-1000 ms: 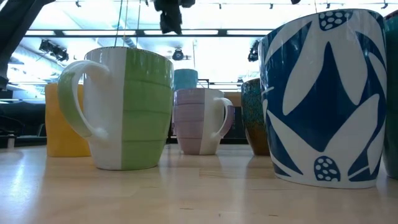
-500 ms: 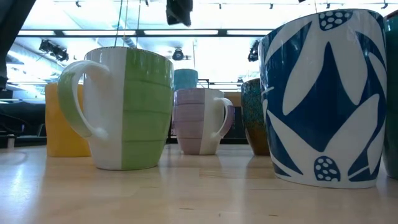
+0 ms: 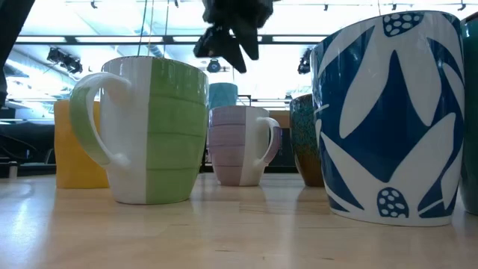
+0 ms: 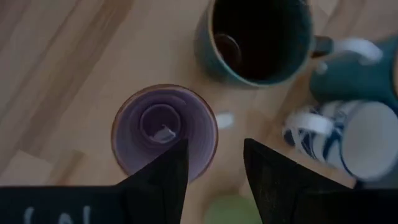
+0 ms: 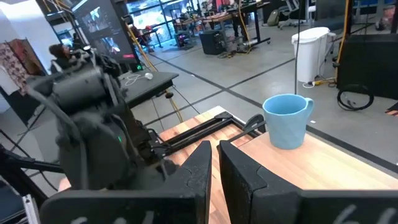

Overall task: Place coffee mugs
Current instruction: Put the top violet mug on the shelf

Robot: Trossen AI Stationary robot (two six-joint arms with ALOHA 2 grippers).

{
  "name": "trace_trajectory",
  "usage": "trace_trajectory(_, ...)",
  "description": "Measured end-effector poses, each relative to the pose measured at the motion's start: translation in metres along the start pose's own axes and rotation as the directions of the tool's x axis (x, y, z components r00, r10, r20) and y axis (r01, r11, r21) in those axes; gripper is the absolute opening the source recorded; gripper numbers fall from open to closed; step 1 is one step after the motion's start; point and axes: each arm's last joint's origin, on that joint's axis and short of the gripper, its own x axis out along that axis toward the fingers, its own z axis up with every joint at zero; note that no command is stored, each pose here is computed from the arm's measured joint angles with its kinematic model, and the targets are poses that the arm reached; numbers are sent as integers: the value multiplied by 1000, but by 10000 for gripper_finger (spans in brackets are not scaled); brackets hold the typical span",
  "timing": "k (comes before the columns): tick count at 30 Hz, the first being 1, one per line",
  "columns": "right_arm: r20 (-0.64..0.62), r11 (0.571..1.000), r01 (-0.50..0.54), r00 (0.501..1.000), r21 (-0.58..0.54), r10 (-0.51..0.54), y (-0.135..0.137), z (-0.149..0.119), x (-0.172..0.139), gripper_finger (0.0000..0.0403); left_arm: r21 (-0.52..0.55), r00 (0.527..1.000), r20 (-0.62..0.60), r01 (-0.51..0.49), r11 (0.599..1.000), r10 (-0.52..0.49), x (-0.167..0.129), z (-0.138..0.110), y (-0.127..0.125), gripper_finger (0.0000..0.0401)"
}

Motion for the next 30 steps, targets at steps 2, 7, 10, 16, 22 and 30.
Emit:
trace_trajectory(2, -6, 1000, -18, 1000, 2, 18, 1, 0, 0, 38, -47, 1000, 27, -10, 999, 11, 5, 0, 1, 160)
trace_trajectory(7, -9, 1000, -30, 999, 2, 30, 2, 0, -1, 38, -116, 993, 65, -89, 989, 97, 15, -4, 5, 160)
trace_trajectory(10, -9, 1000, -30, 999, 2, 30, 2, 0, 0, 38, -148, 992, 70, -91, 985, 102, 18, -7, 4, 160)
trace_trajectory(16, -7, 999, -46, 999, 6, 46, 2, 0, 0, 38, -177, 992, 93, -65, 982, 82, 18, -9, -3, 160)
trace_trajectory(22, 7, 998, -64, 998, -3, 64, 3, 2, 0, 38, -193, 991, 89, -79, 978, 97, 38, -10, -9, 160)
trace_trajectory(30, 5, 996, -86, 996, -23, 86, 7, 1, -1, 38, -198, 994, 56, -83, 977, 96, 52, -13, -11, 160)
